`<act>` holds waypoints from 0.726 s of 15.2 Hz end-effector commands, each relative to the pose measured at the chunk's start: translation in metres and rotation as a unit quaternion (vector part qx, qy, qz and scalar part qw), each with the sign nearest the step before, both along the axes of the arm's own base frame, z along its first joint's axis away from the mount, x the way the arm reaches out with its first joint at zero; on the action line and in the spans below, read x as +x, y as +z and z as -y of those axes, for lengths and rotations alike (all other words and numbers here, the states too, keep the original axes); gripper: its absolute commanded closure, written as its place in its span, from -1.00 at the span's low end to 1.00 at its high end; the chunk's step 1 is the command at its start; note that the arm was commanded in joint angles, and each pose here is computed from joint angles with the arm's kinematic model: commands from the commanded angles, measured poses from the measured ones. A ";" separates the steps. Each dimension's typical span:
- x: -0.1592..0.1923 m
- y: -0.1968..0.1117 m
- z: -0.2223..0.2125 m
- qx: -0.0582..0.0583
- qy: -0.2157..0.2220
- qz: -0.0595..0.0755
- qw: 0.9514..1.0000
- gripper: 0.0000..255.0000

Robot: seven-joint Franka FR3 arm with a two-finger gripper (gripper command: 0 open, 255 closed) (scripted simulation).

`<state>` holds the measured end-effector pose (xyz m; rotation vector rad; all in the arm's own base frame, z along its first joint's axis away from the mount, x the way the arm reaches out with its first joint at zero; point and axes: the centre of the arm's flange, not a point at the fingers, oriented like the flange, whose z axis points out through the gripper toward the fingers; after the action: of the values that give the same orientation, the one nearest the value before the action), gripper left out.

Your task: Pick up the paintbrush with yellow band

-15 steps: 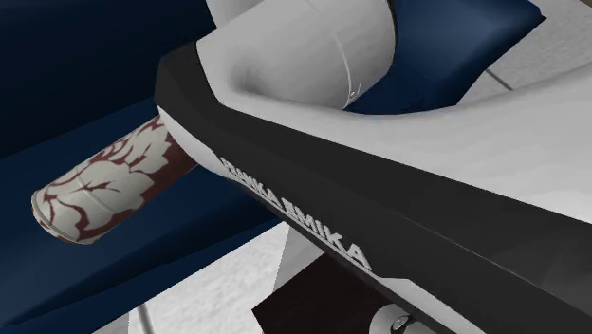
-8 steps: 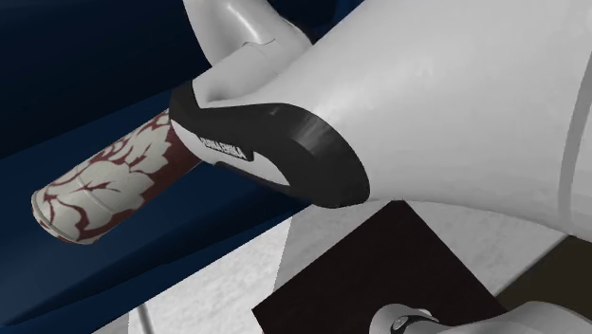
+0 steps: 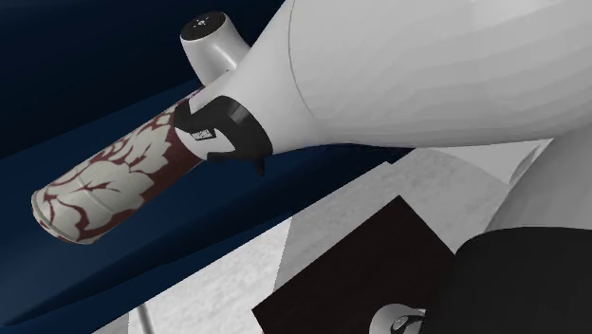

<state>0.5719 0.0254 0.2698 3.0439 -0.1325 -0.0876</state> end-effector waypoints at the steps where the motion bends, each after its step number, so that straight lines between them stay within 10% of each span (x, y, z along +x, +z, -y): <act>1: 0.018 -0.025 -0.003 -0.001 0.001 -0.004 1.000 -1.00; 11: 0.051 -0.101 -0.008 -0.002 0.005 -0.012 1.000 -1.00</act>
<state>0.6230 0.0347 0.1736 3.0377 -0.1165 -0.1229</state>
